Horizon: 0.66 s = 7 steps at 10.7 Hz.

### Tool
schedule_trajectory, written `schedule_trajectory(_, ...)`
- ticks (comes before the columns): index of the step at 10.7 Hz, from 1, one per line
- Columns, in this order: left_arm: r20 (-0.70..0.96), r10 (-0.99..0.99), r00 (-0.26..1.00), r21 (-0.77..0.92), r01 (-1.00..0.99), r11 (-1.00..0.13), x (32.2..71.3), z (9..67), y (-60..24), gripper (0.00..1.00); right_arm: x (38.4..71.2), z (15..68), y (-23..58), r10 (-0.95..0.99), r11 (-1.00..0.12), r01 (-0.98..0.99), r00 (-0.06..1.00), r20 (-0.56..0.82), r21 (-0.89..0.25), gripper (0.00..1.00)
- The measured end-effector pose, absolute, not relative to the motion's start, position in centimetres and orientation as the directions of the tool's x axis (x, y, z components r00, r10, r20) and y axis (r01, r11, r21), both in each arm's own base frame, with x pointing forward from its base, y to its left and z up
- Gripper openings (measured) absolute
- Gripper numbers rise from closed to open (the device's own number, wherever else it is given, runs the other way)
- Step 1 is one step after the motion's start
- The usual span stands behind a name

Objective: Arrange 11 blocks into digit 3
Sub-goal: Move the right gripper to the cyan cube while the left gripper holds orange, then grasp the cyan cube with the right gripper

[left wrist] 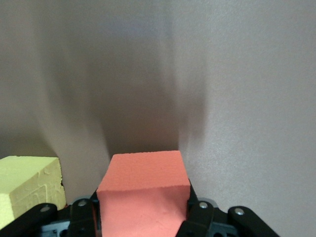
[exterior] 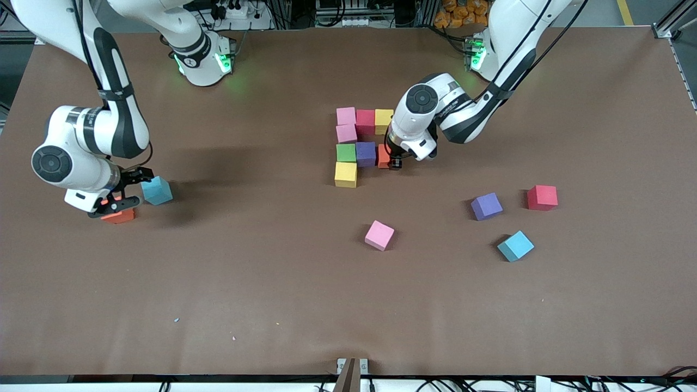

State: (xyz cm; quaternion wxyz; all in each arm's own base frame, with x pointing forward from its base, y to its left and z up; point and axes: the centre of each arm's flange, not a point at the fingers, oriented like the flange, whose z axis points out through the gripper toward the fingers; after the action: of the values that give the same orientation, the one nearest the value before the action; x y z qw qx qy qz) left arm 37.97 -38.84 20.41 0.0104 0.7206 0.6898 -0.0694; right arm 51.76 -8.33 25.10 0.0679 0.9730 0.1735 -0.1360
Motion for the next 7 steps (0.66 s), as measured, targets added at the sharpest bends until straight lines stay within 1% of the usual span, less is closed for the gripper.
schedule_trajectory(3, -0.115, 0.993, 0.04, -0.085, 0.995, -0.05, 37.8, 20.2, -38.9, 0.59, 50.2, 22.9, -7.3, 0.327, -0.93, 0.36, 0.9, -0.289, 0.069, 1.0)
schedule_trajectory(7, -0.125, 0.991, 0.038, -0.086, 0.995, -0.049, 37.8, 19.9, -39.0, 0.59, 50.8, 22.5, -6.6, 0.338, -0.926, 0.367, 0.909, -0.244, 0.086, 1.0)
